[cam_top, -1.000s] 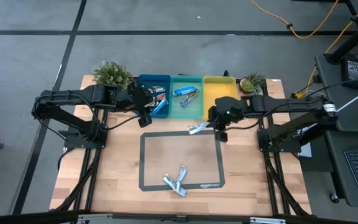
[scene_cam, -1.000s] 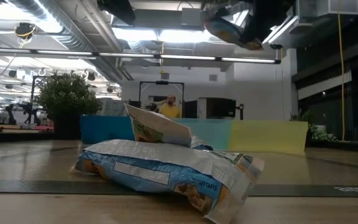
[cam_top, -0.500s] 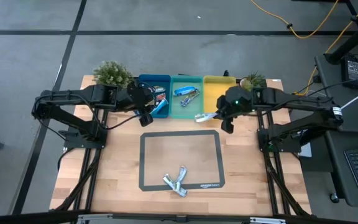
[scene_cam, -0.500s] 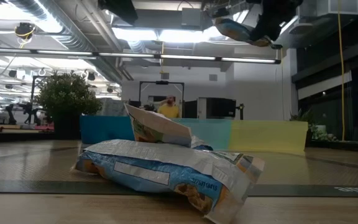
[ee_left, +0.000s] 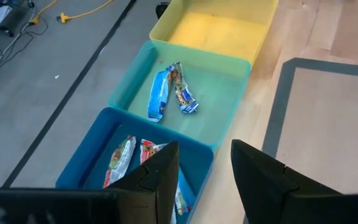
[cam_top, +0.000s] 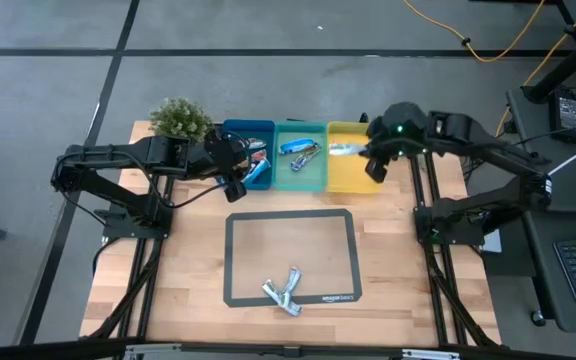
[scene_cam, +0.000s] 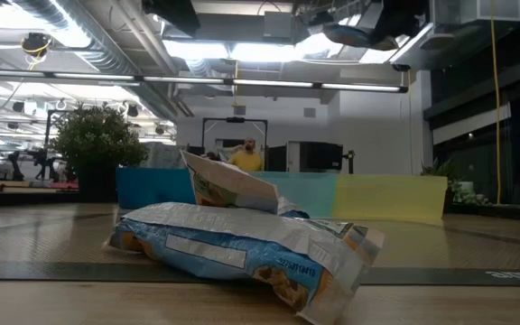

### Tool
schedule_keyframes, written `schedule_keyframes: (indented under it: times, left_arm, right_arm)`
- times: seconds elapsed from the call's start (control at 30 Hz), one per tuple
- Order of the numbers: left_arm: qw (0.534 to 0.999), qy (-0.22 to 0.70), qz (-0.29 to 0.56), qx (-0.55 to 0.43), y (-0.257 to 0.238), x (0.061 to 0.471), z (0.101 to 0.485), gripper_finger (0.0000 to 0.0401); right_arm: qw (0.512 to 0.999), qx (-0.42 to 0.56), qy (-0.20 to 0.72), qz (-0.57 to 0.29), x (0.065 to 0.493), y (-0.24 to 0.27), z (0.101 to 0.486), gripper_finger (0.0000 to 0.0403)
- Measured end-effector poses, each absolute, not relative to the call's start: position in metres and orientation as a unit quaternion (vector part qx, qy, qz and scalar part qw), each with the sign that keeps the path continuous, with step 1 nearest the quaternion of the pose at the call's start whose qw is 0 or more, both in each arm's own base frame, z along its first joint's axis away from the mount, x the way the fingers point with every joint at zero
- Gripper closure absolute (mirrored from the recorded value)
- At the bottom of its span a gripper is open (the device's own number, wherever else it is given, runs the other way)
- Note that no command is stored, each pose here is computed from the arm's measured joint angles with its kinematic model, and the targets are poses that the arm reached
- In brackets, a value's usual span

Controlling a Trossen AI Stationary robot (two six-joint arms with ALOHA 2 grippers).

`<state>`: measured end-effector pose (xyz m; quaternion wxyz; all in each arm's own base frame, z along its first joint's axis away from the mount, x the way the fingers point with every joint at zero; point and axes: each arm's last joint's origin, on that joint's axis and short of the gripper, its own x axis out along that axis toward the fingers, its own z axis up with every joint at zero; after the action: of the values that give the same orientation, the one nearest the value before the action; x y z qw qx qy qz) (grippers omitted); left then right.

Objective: Pick and place Granola Bars by type
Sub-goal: Put the right yellow granola bar into the yellow bin

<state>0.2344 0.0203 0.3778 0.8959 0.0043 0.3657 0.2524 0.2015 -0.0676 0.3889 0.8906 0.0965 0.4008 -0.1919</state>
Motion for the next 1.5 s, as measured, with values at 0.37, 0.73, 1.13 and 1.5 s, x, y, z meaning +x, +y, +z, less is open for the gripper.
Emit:
schedule_keyframes:
  times: [0.37,0.73,1.13,1.5]
  left_arm:
    - [0.895,0.363,0.258,-0.005,0.020,0.234,0.378,0.0262]
    - [0.895,0.362,0.259,-0.007,0.020,0.234,0.378,0.0262]
    - [0.895,0.362,0.259,-0.007,0.020,0.234,0.378,0.0262]
    - [0.895,0.359,0.263,-0.018,0.020,0.234,0.378,0.0262]
  right_arm:
    - [0.854,0.120,0.415,-0.289,0.175,-0.105,0.396,0.0338]
    - [0.826,0.116,0.435,-0.340,0.157,-0.138,0.392,0.0338]
    - [0.802,0.109,0.484,-0.333,0.168,-0.173,0.371,0.0338]
    - [0.803,0.124,0.470,-0.344,0.179,-0.209,0.352,0.0338]
